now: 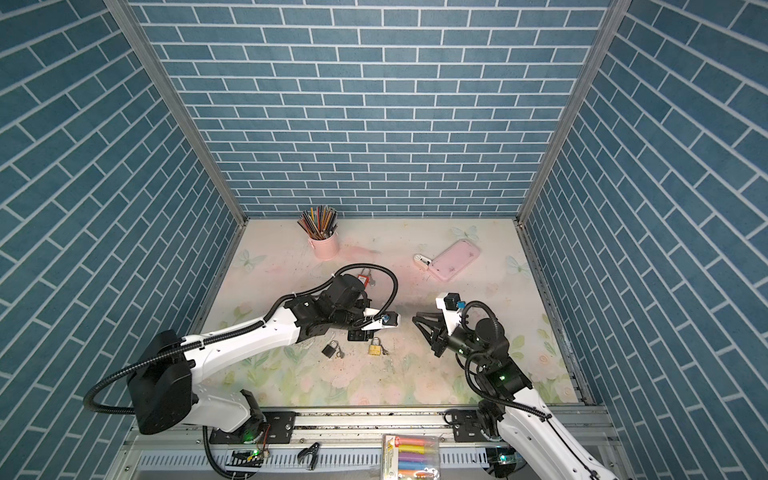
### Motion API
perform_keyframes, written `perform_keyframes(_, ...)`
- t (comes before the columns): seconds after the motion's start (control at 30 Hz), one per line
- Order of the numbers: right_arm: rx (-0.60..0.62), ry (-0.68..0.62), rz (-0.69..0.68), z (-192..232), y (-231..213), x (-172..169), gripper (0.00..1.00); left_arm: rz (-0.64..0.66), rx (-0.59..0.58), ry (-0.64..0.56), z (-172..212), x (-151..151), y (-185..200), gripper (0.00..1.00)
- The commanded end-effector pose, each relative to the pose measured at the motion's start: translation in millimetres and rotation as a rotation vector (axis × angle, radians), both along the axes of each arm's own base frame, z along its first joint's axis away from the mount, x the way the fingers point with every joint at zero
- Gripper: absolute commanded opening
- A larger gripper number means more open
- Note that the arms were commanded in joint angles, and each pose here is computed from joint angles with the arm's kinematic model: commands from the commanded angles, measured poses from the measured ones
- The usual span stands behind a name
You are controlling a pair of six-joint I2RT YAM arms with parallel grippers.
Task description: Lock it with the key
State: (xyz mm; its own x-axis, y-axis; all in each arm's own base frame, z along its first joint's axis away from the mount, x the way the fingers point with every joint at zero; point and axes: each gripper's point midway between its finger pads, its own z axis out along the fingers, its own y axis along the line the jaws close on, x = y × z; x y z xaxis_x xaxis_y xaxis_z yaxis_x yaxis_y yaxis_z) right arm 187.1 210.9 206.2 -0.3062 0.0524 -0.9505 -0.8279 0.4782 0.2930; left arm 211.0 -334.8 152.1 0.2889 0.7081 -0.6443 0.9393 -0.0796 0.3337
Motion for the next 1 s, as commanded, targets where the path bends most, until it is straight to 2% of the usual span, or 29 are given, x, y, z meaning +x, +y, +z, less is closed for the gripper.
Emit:
perform_keyframes(0.0, -0.031, -0.133, 0.121, 11, 14, -11, 0.15, -0.055, -0.008, 0.007, 3, -14, 8, 0.0)
perform_keyframes(0.1, -0.074, -0.121, 0.202, 1, 26, -20, 0.16, -0.07, -0.012, 0.024, 1, -19, 8, 0.0)
perform_keyframes(0.3, -0.135, -0.188, 0.309, -7, 46, -37, 0.25, -0.075, -0.009, 0.004, 1, -19, 11, 0.0)
perform_keyframes(0.6, -0.16, -0.192, 0.315, -15, 48, -35, 0.22, -0.083, -0.019, -0.036, 1, -22, 13, 0.0)
perform_keyframes(0.97, -0.191, -0.163, 0.331, -27, 55, -38, 0.22, -0.082, -0.029, -0.048, 3, -22, 11, 0.0)
